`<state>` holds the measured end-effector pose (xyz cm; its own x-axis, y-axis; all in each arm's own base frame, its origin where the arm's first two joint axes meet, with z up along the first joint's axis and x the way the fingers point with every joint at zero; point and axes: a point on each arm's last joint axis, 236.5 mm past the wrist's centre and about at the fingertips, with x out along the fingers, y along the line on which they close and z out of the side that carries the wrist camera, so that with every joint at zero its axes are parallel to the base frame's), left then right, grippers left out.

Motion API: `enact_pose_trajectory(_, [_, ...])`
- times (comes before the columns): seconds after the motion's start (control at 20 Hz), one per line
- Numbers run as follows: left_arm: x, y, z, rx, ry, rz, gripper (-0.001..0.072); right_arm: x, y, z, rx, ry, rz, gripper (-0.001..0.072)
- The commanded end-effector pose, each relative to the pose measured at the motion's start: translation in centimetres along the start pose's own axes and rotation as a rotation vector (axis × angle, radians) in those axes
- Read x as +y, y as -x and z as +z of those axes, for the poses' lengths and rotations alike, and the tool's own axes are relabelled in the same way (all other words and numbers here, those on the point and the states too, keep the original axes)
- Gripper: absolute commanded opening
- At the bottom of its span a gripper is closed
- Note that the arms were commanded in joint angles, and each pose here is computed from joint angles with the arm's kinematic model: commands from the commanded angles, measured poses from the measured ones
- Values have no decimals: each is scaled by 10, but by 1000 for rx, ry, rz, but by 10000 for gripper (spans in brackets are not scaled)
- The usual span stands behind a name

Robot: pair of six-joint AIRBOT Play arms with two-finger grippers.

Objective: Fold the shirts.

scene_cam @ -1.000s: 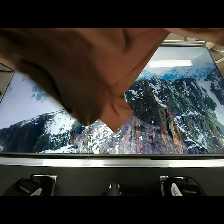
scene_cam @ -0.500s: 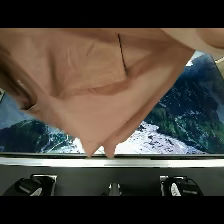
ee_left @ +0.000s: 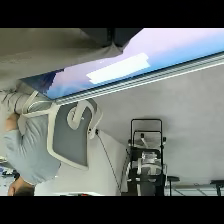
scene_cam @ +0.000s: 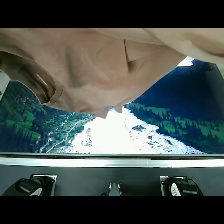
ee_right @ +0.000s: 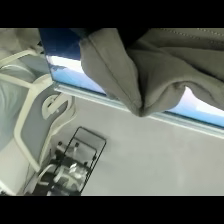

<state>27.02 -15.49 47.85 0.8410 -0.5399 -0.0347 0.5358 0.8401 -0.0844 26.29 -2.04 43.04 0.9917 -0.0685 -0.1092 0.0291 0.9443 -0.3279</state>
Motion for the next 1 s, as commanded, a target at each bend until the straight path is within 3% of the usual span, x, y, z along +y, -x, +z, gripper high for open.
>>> enact_pose_trajectory(0.0, [-14, 3, -6, 27, 14, -57, 20, -1, 12, 6, -28, -9, -8, 20])
enact_pose_trajectory(0.15, [-19, 15, -28, 126, 5, -69, 20, 7, 28, -9, 34, -5, 18, 20])
enact_pose_trajectory(0.35, [-34, 42, -1, 26, 10, -106, 20, 8, 46, -11, 35, 0, 15, 19])
enact_pose_trajectory(0.5, [-8, 28, -23, 107, 86, -4, 20, 13, 25, -55, 233, 19, 52, 19])
enact_pose_trajectory(0.75, [45, -80, -195, 563, 144, 110, 21, 65, -72, -196, 798, 101, 375, 20])
enact_pose_trajectory(0.95, [81, -158, -331, 803, 219, 159, 23, 132, -167, -305, 1028, -43, 602, 31])
